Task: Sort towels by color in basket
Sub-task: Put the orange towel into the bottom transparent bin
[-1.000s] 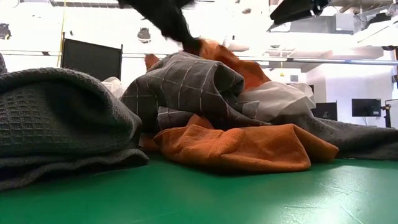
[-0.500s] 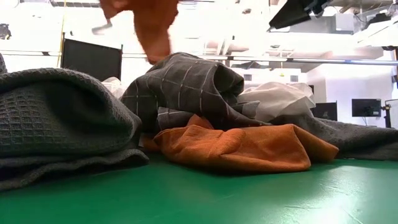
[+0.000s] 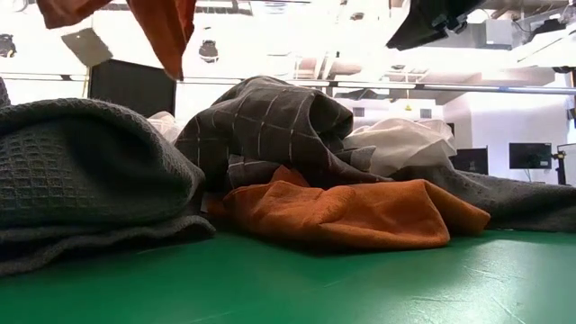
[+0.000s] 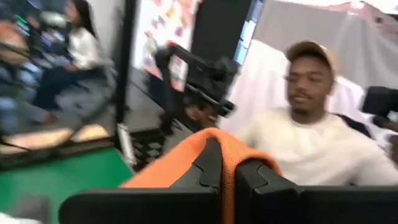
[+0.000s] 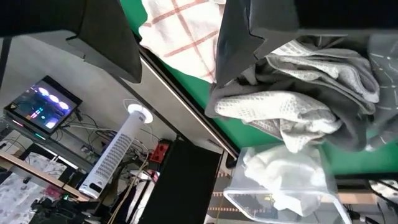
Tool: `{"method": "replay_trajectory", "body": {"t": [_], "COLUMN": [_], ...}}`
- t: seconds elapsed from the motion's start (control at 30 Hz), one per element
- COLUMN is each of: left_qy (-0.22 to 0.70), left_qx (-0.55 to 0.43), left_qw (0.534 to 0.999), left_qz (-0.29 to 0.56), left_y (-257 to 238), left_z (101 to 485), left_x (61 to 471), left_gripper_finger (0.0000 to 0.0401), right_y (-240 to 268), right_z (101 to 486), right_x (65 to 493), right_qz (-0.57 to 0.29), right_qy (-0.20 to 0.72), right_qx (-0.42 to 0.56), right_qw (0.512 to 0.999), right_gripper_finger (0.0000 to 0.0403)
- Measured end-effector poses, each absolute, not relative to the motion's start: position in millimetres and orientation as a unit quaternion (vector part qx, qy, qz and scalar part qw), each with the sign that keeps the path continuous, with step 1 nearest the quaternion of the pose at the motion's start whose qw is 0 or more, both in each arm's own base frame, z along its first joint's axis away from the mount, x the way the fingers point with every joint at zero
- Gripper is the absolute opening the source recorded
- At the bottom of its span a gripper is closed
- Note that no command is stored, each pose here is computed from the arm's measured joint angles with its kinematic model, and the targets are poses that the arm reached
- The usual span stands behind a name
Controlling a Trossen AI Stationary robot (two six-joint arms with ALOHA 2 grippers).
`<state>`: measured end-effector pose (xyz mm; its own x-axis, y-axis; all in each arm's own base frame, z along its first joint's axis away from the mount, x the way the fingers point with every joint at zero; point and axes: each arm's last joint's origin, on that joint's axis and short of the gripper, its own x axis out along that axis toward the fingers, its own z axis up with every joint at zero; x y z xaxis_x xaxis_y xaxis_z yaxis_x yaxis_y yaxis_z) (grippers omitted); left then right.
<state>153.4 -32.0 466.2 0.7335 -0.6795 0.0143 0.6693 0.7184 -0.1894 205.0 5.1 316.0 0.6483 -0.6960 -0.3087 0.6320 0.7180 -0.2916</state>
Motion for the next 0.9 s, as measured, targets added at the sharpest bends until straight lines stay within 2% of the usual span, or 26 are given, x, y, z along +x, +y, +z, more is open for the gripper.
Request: {"method": "replay_trajectory", "body": {"t": [0.13, 0.33, 0.53, 0.73, 0.8, 0.9], "left_qy": [0.089, 0.235, 0.412, 0.564, 0.587, 0.551], "left_qx": [-0.108, -0.223, -0.356, -0.392, -0.38, -0.358], "left_qw": [0.906, 0.863, 0.787, 0.713, 0.705, 0.733], "left_qz": [-0.399, -0.388, -0.29, -0.136, -0.115, -0.176], "left_y": [-45.5, -59.3, -61.4, -67.4, -72.2, -86.3], "left_z": [460.4, 448.1, 428.6, 403.1, 397.9, 401.6], "left_x": [153.6, 151.4, 137.2, 121.0, 123.5, 137.5], "left_gripper_finger": [0.0001, 0.0001, 0.0001, 0.0001, 0.0001, 0.0001], "right_y": [3.0, -1.4, -1.1, -9.1, -13.6, -20.0], "right_z": [305.0, 300.6, 301.5, 303.1, 304.2, 305.1], "right_x": [207.5, 207.3, 207.8, 208.4, 208.8, 208.7], "right_qz": [-0.371, -0.383, -0.383, -0.397, -0.406, -0.42], "right_qy": [0.213, 0.213, 0.208, 0.208, 0.204, 0.2], "right_qx": [-0.084, -0.073, -0.07, -0.078, -0.077, -0.071], "right_qw": [0.9, 0.896, 0.897, 0.891, 0.887, 0.882], "right_gripper_finger": [0.0235, 0.0235, 0.0235, 0.0235, 0.0235, 0.0235]}}
